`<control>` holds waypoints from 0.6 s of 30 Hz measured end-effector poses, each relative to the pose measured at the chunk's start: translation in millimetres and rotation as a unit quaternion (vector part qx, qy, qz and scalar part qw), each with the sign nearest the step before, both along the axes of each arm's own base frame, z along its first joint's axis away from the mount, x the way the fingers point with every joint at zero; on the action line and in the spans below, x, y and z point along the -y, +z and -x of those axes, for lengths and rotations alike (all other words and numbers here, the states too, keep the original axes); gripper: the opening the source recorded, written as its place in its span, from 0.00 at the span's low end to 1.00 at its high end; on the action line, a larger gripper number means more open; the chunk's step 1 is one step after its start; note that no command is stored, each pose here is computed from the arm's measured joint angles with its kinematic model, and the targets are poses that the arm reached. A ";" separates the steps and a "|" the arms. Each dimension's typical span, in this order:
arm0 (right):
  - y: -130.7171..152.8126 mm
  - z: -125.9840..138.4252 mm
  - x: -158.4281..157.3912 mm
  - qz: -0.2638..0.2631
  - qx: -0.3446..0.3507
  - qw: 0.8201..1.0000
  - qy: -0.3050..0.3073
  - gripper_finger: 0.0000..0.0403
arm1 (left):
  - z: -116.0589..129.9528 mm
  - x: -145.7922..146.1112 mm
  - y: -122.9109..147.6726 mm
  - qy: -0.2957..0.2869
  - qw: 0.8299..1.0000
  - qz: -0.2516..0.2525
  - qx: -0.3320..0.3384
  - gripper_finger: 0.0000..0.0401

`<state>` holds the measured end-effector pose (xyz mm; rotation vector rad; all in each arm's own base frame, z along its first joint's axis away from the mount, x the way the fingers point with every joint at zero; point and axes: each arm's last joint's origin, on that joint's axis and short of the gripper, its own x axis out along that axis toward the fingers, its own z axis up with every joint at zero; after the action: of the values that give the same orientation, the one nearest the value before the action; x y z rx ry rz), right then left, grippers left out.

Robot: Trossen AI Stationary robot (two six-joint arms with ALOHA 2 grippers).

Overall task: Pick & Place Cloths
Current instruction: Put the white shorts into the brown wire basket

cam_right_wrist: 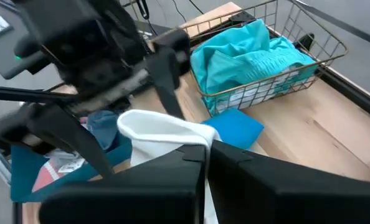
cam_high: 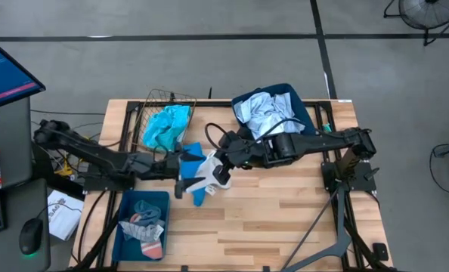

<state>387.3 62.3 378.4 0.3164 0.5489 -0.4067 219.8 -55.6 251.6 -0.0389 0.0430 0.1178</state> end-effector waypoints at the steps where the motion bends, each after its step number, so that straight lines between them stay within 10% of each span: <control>1: 0.7 -0.2 -2.0 -0.001 0.004 1.000 0.003 0.00 | -2.2 -1.0 -2.1 0.002 1.000 -0.001 -0.003 0.79; 18: 19.9 -7.8 -31.1 -0.018 0.105 0.986 0.126 0.00 | -31.1 -20.5 -27.8 0.006 0.998 0.064 -0.018 0.77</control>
<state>395.1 93.5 398.3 0.3166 0.3834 -0.1170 250.9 -35.1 223.7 -0.1647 0.0858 0.1270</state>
